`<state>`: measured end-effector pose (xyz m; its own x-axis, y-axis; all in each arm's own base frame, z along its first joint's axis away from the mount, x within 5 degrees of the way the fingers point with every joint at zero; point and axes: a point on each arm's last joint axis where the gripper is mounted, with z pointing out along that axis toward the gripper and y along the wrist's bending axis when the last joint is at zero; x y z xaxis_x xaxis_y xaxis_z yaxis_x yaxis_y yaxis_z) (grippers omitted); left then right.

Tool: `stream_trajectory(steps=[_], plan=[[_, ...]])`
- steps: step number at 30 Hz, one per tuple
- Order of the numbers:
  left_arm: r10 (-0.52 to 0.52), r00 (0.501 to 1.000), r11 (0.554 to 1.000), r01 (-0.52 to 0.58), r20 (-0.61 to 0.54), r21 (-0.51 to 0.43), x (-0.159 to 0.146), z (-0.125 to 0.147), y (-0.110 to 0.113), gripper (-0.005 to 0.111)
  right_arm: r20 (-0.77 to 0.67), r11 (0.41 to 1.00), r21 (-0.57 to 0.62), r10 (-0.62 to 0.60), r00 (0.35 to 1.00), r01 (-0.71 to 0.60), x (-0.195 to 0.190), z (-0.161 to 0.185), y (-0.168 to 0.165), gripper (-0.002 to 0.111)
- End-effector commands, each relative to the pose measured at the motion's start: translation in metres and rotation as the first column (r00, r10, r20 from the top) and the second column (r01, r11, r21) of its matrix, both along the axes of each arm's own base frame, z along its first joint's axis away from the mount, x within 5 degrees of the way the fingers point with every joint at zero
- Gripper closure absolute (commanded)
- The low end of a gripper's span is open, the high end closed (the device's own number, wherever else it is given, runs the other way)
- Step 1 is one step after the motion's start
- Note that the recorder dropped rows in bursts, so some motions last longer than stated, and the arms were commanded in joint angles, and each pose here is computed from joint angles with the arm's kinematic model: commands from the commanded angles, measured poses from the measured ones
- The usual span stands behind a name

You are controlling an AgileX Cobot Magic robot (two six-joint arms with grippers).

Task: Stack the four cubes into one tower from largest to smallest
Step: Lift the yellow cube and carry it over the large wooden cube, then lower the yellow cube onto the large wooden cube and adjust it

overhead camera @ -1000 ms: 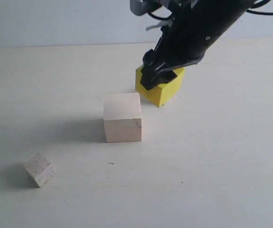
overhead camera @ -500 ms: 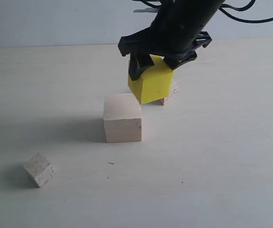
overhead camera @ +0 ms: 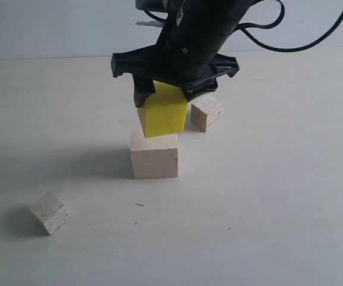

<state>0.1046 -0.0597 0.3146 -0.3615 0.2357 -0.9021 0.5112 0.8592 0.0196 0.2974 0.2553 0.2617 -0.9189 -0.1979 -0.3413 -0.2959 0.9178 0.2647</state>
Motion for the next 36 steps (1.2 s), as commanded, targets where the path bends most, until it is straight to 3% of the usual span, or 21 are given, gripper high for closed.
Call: stream_trajectory(steps=[1, 7, 36], plan=[[0.01, 1.0, 0.999, -0.011, -0.02, -0.036, 0.001, -0.006, -0.001, 0.107, 0.007, 0.998, 0.024, -0.055, 0.998, 0.055, 0.007, -0.008, 0.005, 0.108], [0.012, 1.0, 0.999, -0.013, -0.021, -0.047, 0.001, -0.008, -0.002, 0.107, 0.031, 0.988, 0.037, -0.152, 0.988, 0.15, 0.015, -0.014, 0.006, 0.108], [0.012, 1.0, 0.998, -0.014, -0.022, -0.061, 0.0, -0.007, -0.002, 0.107, 0.038, 0.991, -0.007, -0.131, 0.991, 0.131, 0.015, -0.035, 0.019, 0.108]])
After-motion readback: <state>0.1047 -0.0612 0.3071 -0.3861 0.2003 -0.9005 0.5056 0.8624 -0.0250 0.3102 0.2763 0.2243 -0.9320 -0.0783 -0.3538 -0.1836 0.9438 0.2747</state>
